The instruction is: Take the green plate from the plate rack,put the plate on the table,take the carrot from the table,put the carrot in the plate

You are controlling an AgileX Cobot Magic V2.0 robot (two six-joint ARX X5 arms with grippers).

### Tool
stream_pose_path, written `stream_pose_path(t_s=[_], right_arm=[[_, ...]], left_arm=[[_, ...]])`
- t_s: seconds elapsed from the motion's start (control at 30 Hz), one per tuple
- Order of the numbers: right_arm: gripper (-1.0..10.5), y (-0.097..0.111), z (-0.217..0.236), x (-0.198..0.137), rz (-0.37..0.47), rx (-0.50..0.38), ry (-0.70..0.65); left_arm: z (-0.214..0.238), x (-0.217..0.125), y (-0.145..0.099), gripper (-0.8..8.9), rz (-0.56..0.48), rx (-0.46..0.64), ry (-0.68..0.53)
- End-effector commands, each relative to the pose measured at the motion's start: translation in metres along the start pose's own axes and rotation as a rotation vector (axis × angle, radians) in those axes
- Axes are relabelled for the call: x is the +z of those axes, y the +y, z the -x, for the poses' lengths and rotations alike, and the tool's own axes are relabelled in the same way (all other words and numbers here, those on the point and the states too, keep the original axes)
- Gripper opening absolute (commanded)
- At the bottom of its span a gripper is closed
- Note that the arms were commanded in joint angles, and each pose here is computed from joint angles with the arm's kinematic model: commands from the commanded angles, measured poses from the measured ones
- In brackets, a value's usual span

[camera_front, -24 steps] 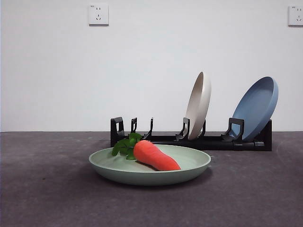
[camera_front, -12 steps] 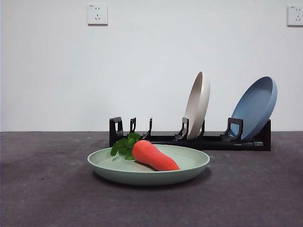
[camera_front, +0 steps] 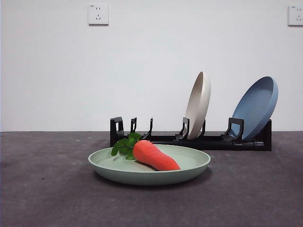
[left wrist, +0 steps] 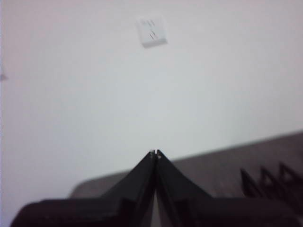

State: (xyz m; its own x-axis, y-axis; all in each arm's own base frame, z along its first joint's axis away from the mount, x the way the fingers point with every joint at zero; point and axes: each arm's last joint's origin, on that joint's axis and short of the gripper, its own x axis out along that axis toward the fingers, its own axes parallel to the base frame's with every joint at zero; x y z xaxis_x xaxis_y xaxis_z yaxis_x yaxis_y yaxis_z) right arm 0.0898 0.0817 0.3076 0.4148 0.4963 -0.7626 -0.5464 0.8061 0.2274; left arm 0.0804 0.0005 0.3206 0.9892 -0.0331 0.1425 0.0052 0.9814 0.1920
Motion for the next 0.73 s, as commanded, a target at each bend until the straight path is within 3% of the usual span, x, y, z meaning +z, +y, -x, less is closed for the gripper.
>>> stream_pose_path(t_s=[0.03,0.2,0.4,0.73], right_arm=[[0.1,0.000,-0.001,-0.001,0.007,-0.001,0.001],[0.1,0.000,-0.001,-0.001,0.007,-0.001,0.001],[0.0,0.000,-0.001,-0.001,0.007,-0.001,0.001],[0.1,0.000,-0.001,-0.001,0.007,-0.001,0.001]], left_arm=[[-0.001,-0.042,-0.007,-0.04,0.033,-0.012,0.048],[-0.001,-0.096,-0.016,-0.04,0.061,-0.020,0.135],[0.002,-0.136,-0.024,-0.04,0.070,-0.030,0.206],[0.007,-0.162,-0.029,-0.04,0.079,-0.032,0.222]])
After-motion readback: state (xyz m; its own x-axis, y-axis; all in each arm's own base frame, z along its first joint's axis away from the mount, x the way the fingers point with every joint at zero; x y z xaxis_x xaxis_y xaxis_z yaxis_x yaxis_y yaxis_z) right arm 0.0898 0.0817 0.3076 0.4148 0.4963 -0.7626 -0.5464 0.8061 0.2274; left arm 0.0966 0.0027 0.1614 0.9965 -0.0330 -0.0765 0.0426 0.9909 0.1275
